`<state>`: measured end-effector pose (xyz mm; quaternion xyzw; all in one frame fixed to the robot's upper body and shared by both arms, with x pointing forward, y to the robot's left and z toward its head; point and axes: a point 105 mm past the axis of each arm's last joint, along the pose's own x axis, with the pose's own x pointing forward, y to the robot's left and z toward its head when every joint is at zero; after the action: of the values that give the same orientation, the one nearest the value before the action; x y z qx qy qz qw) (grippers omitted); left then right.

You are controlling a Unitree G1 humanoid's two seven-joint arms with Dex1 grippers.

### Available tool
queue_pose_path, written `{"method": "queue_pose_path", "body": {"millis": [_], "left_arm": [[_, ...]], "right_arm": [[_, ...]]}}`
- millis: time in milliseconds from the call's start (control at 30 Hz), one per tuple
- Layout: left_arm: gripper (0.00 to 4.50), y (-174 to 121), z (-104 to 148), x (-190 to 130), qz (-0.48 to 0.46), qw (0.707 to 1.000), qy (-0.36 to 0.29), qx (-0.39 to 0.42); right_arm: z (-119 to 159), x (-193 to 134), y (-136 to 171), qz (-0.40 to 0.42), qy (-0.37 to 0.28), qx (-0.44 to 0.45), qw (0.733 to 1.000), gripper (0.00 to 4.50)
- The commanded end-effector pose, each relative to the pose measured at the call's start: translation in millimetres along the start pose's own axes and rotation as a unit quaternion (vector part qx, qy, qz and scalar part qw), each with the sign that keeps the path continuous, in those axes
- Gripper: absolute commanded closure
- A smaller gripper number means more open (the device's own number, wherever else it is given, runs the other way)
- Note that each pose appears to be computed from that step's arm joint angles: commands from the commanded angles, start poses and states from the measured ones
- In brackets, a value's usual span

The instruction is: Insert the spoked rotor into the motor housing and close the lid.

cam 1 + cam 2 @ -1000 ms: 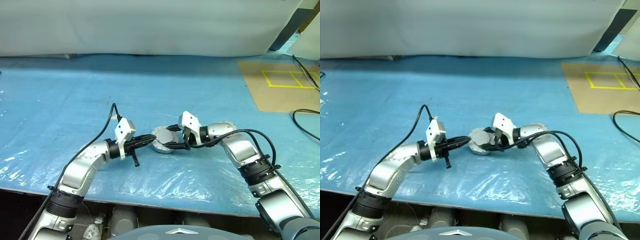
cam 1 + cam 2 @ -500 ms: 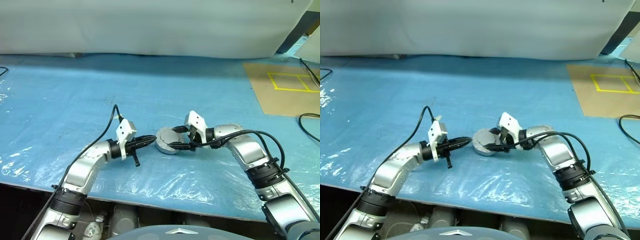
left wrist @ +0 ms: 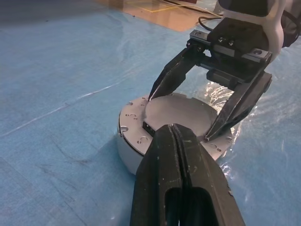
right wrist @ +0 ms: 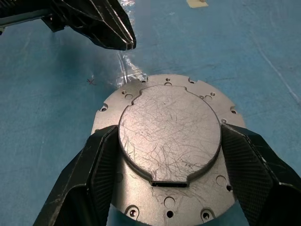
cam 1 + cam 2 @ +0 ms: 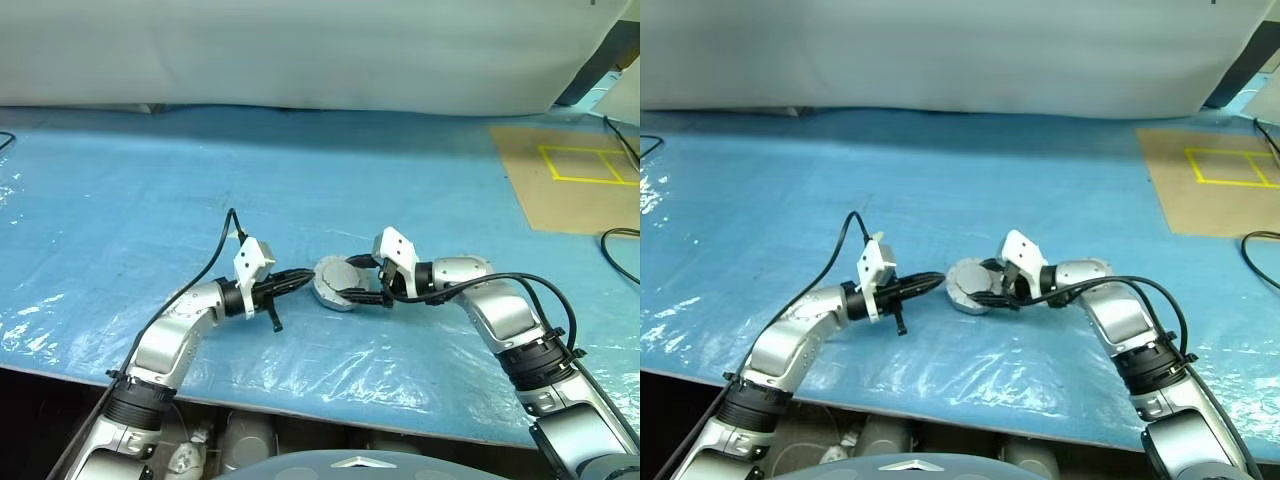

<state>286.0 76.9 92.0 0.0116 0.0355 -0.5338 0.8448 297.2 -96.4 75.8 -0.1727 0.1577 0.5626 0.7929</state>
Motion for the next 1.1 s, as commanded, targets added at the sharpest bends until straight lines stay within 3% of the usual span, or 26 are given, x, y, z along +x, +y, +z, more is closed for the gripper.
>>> {"method": "queue_pose_path", "body": {"millis": [33,567,800,1067,1100], "left_arm": [[4.5,-1.0,13.0,9.1,-0.008,1.0,-0.019,0.021],[4.5,4.1,-4.1,44.0,-0.04,0.997,0.032,0.052],[4.5,-3.0,-35.8,38.0,-0.073,0.99,0.099,0.066],[4.5,-4.8,-40.3,39.9,-0.08,0.989,0.104,0.064],[4.5,-4.8,-40.0,40.6,-0.08,0.989,0.103,0.065]], "right_arm": [[-60.0,-9.6,-4.7,-0.032,0.1,0.056,0.993,1.5],[-80.5,-0.1,-0.7,-0.032,0.116,0.048,0.992,1.5],[-86.4,-1.3,-1.8,-0.033,0.113,0.056,0.991,1.5],[-79.2,0.2,-9.0,-0.055,0.103,0.041,0.992,1.5],[-75.7,0.3,-6.6,-0.049,0.094,0.036,0.994,1.15]]}}
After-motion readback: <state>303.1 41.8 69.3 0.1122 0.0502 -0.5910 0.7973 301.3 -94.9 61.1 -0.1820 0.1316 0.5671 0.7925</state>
